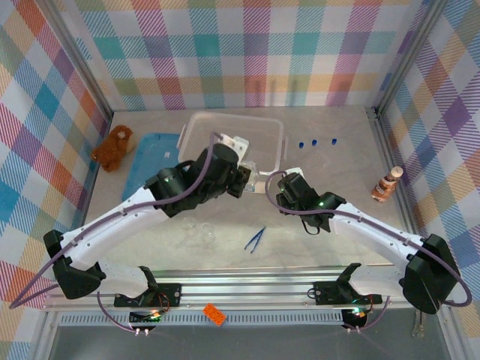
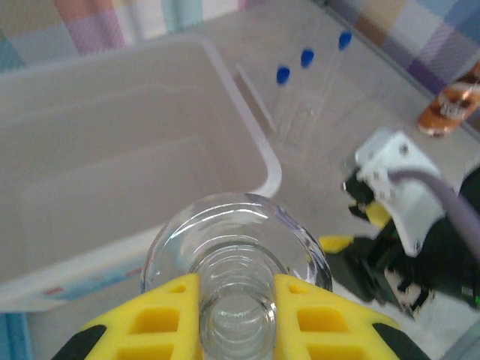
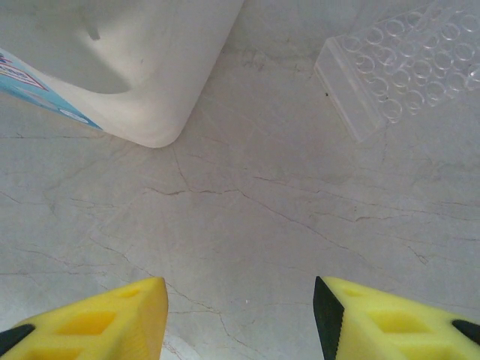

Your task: Organize the chemistry lab equipment

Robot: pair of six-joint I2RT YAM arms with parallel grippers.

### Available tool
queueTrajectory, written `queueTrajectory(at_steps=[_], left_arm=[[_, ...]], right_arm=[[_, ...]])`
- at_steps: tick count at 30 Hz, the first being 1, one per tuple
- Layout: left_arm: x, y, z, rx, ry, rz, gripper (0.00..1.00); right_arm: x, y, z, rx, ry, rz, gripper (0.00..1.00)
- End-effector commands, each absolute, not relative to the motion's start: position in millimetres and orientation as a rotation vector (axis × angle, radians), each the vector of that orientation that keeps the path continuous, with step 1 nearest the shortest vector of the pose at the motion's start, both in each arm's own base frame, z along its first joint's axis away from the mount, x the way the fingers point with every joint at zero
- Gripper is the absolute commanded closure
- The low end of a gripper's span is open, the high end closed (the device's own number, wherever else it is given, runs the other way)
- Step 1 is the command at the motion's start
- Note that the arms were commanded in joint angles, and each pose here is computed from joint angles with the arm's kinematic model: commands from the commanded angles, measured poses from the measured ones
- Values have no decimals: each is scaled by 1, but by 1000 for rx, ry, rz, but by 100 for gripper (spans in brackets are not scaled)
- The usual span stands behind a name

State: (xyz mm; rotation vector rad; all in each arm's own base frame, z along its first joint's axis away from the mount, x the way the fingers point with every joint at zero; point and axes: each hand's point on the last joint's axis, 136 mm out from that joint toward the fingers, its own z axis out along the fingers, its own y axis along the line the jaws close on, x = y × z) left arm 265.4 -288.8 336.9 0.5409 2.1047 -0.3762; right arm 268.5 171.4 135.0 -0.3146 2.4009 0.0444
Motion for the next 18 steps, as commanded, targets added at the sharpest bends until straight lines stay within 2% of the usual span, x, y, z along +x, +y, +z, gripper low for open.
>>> queueTrajectory(at_steps=[1,9,18], left_arm=[[285,-288,357,558,2065,-327,88],[352,-302,362,501,2070,-341,88],[420,-320,314,480,2165,-341,89]], right_arm=[[268,170,142,-294,2391,53,45],[269,169,155,-286,2387,78,45],[270,161,168,-258,2390,94,44]])
